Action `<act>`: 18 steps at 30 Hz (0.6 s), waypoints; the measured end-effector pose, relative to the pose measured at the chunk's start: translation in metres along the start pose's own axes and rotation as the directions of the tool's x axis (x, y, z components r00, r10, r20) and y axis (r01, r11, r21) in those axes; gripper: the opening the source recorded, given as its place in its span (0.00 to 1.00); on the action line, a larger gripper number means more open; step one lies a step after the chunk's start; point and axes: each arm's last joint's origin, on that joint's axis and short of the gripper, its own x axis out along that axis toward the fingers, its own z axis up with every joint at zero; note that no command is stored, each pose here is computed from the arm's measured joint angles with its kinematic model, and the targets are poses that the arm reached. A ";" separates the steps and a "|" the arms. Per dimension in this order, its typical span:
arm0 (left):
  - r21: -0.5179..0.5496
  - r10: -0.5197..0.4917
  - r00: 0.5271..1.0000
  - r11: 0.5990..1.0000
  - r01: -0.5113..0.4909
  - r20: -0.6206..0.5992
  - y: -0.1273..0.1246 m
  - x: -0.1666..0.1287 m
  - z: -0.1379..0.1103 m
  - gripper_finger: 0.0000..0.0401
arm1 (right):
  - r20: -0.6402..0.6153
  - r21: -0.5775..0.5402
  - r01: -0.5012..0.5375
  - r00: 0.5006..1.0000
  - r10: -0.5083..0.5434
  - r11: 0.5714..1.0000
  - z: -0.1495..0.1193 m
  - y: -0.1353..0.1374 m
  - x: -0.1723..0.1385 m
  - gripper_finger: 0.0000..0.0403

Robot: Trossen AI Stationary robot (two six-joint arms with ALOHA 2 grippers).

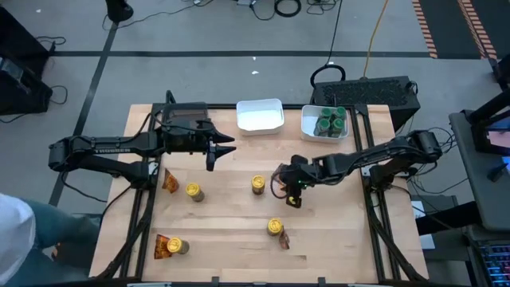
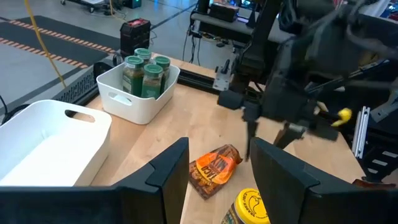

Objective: Sort spices by type
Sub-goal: Put the top right orange seasoning bag into the left white bin

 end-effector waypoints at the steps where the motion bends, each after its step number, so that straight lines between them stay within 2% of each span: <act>1: 0.000 0.000 1.000 1.000 0.000 0.000 0.000 0.000 0.000 0.43 | -0.011 0.000 0.026 1.000 -0.026 1.000 -0.001 -0.001 0.004 0.37; 4: 0.000 0.000 1.000 1.000 0.000 -0.001 0.000 0.000 0.000 0.43 | -0.053 0.004 0.090 0.995 -0.090 0.996 -0.006 -0.003 0.015 0.47; 9: -0.001 -0.005 1.000 1.000 0.005 -0.004 0.000 0.000 0.000 0.43 | -0.119 -0.049 0.104 0.987 -0.110 0.993 -0.014 -0.004 0.033 0.58; 13: 0.000 -0.006 1.000 1.000 0.006 -0.006 0.000 0.000 0.000 0.43 | -0.192 -0.068 0.158 0.967 -0.168 0.985 -0.024 -0.007 0.050 0.59; 18: 0.000 -0.006 1.000 1.000 0.006 -0.008 0.000 0.000 -0.001 0.43 | -0.224 -0.067 0.198 0.952 -0.209 0.978 -0.030 -0.008 0.062 0.55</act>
